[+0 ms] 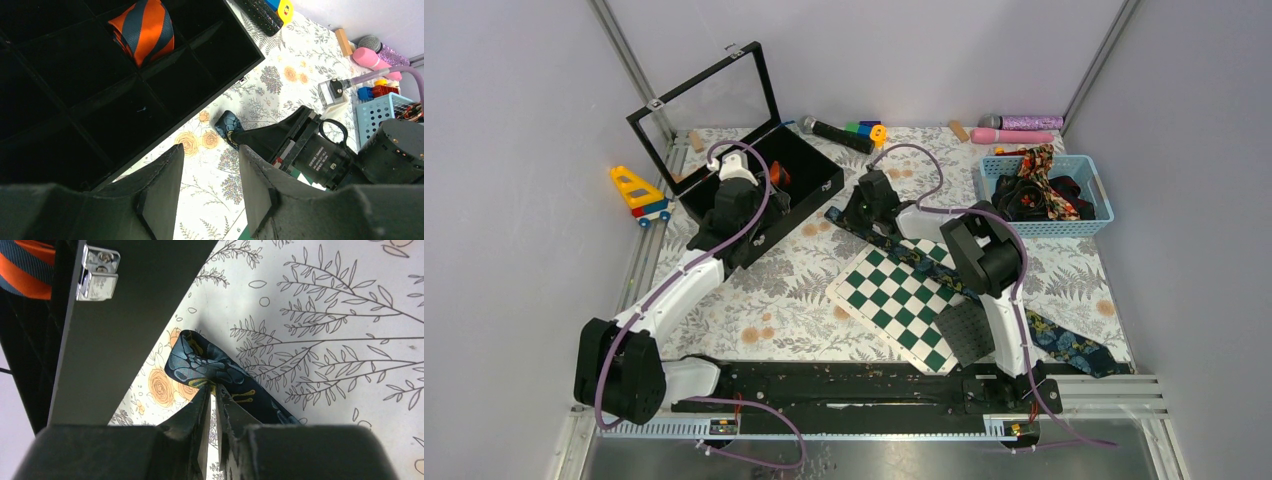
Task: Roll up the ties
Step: Move the tie to the center of the board.
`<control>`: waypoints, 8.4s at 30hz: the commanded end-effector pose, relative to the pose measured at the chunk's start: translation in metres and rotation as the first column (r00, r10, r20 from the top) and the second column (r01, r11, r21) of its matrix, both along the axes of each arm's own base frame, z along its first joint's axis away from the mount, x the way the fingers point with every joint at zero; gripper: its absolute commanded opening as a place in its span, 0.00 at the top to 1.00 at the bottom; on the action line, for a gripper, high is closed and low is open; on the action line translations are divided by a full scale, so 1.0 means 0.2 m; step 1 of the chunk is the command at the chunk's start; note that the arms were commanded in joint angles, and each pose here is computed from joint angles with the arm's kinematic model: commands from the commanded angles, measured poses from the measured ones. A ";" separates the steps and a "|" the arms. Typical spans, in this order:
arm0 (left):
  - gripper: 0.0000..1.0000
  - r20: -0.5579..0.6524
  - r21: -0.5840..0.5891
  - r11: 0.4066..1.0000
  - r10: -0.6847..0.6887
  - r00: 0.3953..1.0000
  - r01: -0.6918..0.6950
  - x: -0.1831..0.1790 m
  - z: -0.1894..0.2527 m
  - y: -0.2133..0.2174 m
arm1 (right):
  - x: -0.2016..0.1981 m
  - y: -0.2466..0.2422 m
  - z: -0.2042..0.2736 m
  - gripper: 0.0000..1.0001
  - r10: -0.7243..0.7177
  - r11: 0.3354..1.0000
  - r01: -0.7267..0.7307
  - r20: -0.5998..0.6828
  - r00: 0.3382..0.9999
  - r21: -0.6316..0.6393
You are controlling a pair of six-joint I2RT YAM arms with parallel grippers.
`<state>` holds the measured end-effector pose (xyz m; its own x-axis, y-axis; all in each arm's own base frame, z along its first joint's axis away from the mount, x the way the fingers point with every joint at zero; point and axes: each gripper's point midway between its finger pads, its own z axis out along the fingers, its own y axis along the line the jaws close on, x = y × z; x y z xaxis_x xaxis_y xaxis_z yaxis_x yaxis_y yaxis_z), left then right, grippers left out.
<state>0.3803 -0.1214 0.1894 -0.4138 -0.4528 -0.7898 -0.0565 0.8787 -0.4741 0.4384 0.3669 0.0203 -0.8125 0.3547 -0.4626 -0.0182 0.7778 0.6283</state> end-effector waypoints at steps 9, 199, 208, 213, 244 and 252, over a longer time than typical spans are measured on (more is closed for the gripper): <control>0.53 0.054 -0.023 0.999 0.034 0.998 -0.033 0.01 0.07 0.02 | 0.07 0.03 0.35 0.85 0.019 0.999 -0.024 0.163 0.986 0.032; 0.76 -0.226 -0.093 0.994 -0.070 0.972 0.050 0.37 -0.70 -0.43 | -0.63 -0.97 0.84 0.49 -0.069 0.984 0.094 0.163 0.984 -0.150; 0.81 -0.208 -0.112 0.992 -0.086 0.974 0.064 0.15 -0.64 -0.40 | -0.68 -0.98 0.81 0.49 -0.048 0.984 0.072 0.149 0.988 -0.164; 0.81 -0.185 -0.134 0.990 -0.068 0.980 0.043 0.03 -0.57 -0.35 | -0.71 -0.99 0.79 0.48 -0.040 0.985 0.064 0.141 0.989 -0.163; 0.80 -0.143 -0.206 0.979 -0.042 0.989 0.012 -0.50 -0.33 -0.18 | -0.74 -0.99 0.71 0.48 -0.017 0.982 0.034 0.092 0.996 -0.184; 0.80 -0.130 -0.194 0.980 -0.060 0.990 0.034 -0.46 -0.28 -0.24 | -0.84 -1.31 0.57 0.44 -0.265 0.876 0.246 0.012 0.964 -0.415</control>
